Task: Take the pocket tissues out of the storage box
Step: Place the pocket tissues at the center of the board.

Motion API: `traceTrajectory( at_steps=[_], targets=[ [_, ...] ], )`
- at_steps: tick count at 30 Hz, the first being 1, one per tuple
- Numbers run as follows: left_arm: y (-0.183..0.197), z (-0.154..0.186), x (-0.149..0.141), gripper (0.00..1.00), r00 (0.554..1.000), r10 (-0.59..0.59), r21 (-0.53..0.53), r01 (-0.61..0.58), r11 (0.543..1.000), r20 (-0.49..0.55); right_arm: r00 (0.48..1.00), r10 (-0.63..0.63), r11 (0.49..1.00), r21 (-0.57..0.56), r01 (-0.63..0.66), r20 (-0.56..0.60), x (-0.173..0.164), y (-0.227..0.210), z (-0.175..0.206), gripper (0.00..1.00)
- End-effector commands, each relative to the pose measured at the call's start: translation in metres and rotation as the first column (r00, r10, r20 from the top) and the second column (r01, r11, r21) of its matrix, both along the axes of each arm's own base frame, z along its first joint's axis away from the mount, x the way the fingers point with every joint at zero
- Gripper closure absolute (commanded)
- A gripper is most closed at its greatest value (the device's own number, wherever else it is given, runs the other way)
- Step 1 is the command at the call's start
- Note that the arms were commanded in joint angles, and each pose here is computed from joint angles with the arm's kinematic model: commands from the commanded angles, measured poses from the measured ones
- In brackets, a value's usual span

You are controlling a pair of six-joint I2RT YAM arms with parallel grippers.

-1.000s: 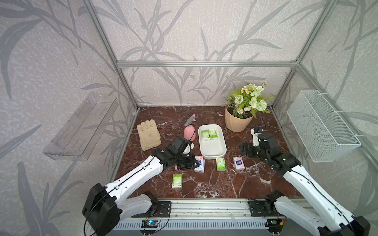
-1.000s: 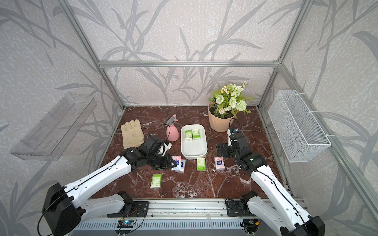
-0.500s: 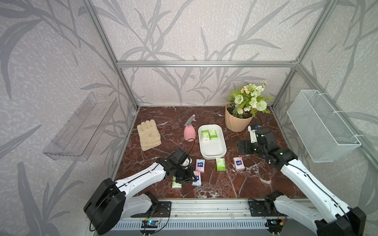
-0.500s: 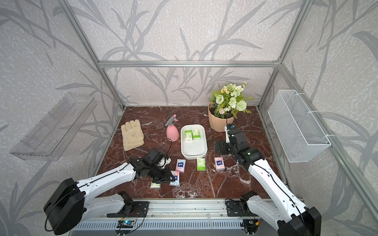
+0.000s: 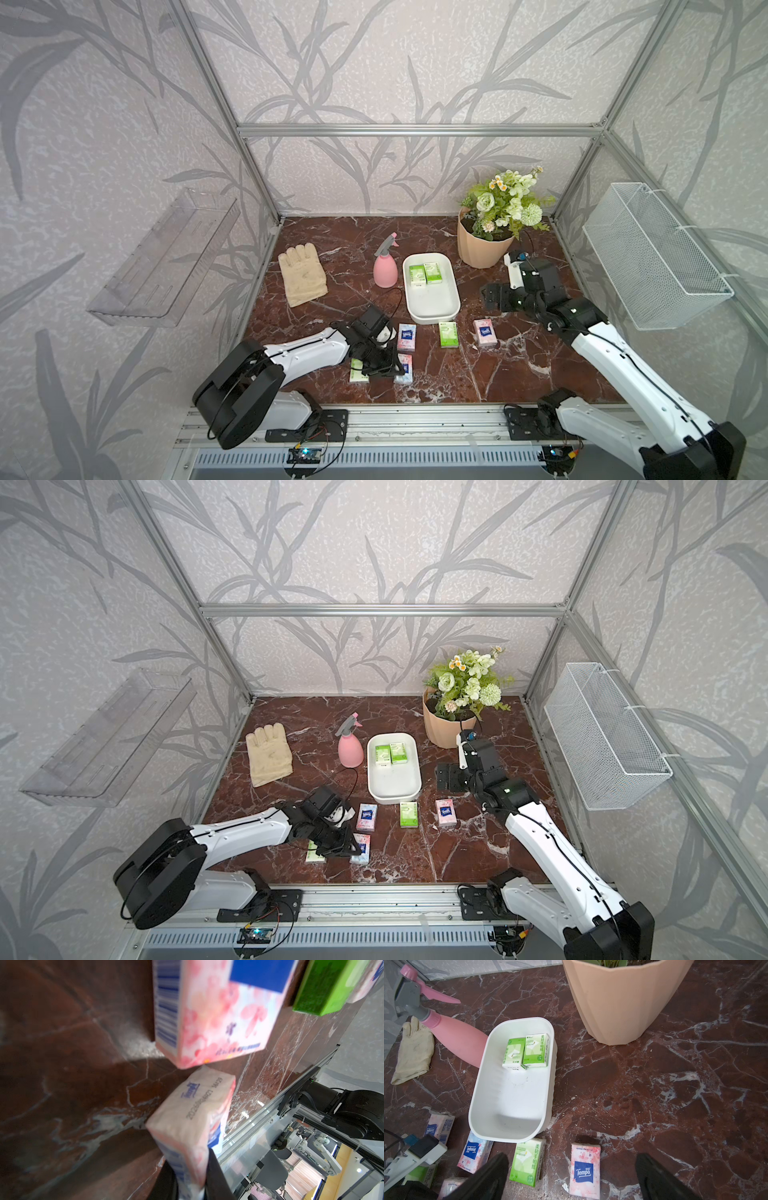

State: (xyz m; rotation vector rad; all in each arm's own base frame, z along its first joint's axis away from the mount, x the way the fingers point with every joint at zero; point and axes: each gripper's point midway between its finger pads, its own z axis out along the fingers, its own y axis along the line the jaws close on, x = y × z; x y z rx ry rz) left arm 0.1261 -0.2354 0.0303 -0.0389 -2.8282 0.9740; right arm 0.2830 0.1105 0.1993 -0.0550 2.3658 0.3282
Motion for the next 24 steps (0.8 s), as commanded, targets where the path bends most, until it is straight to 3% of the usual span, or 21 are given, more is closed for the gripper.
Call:
traceTrajectory(
  at_steps=[1,14,24],
  targets=[
    [0.005,-0.012,-0.008,0.76,1.0,-0.025,0.027,0.025,0.999,-0.017,1.0,-0.011,1.0,0.003,0.011,0.011,-0.002,-0.003,0.008,0.01],
    [0.018,0.003,-0.004,0.5,0.998,-0.03,0.089,0.025,0.996,0.049,1.0,-0.024,1.0,0.015,0.025,-0.006,-0.003,-0.003,0.012,0.01],
    [0.025,0.049,0.014,0.3,0.975,-0.051,0.111,0.028,0.993,0.214,0.993,-0.016,0.998,0.061,0.024,-0.12,0.004,0.013,0.004,0.0]
  ],
)
